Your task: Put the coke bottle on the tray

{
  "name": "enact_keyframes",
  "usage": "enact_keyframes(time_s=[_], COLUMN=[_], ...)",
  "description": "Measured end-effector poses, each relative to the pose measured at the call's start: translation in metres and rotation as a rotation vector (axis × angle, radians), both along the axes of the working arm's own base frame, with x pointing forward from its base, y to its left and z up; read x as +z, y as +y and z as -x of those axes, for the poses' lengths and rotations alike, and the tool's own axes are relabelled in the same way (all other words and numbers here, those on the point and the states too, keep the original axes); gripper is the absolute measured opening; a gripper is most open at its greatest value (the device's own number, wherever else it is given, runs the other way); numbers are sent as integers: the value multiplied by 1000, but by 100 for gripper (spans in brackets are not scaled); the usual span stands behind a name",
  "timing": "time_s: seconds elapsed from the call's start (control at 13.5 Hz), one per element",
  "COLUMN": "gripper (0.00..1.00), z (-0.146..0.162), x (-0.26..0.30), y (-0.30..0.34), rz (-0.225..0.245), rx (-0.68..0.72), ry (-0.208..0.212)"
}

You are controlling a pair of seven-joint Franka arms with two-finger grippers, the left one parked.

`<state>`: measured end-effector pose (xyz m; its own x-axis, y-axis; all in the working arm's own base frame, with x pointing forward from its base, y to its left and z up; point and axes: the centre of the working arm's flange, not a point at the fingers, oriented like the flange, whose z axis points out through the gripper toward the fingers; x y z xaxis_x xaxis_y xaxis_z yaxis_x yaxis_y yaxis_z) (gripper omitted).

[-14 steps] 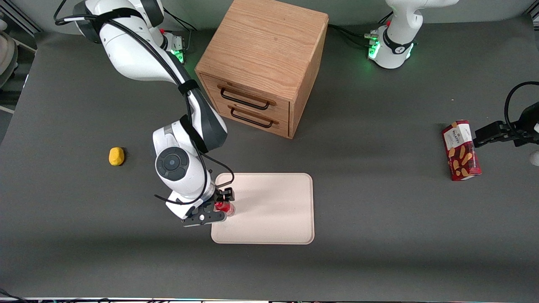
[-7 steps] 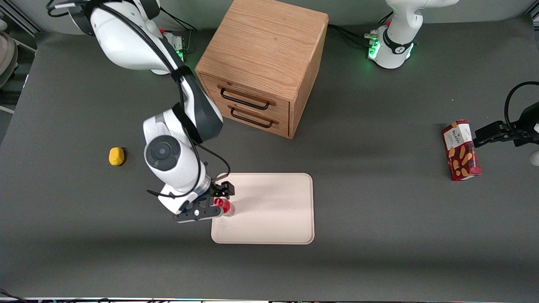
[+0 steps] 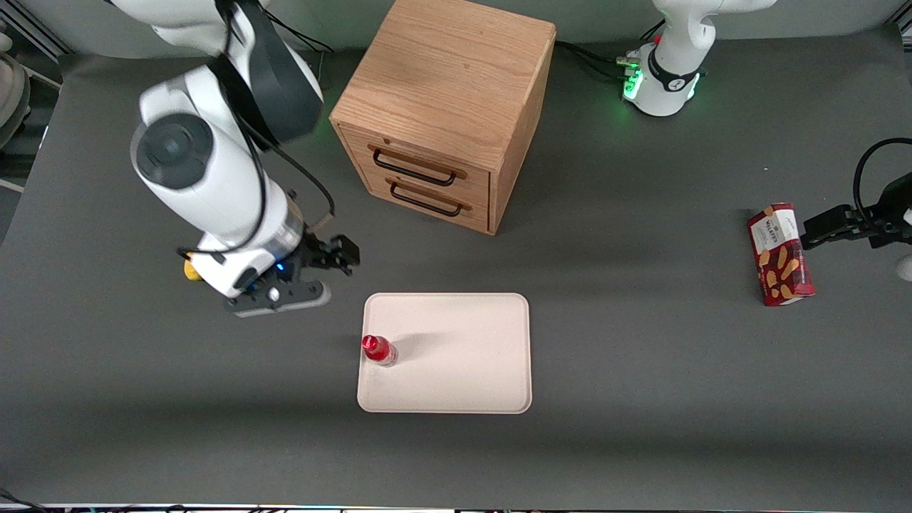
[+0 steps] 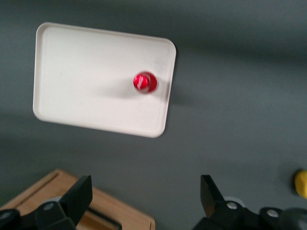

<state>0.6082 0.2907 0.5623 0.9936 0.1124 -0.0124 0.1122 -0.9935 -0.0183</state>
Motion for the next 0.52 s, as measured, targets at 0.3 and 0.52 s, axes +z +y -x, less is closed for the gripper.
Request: enact_keyframes(time_s=[0.3, 0.52], gripper=[100, 100], z=[40, 49], x=[70, 88], y=[-27, -59], rz=[1, 1], rx=[-5, -43], ry=[8, 13])
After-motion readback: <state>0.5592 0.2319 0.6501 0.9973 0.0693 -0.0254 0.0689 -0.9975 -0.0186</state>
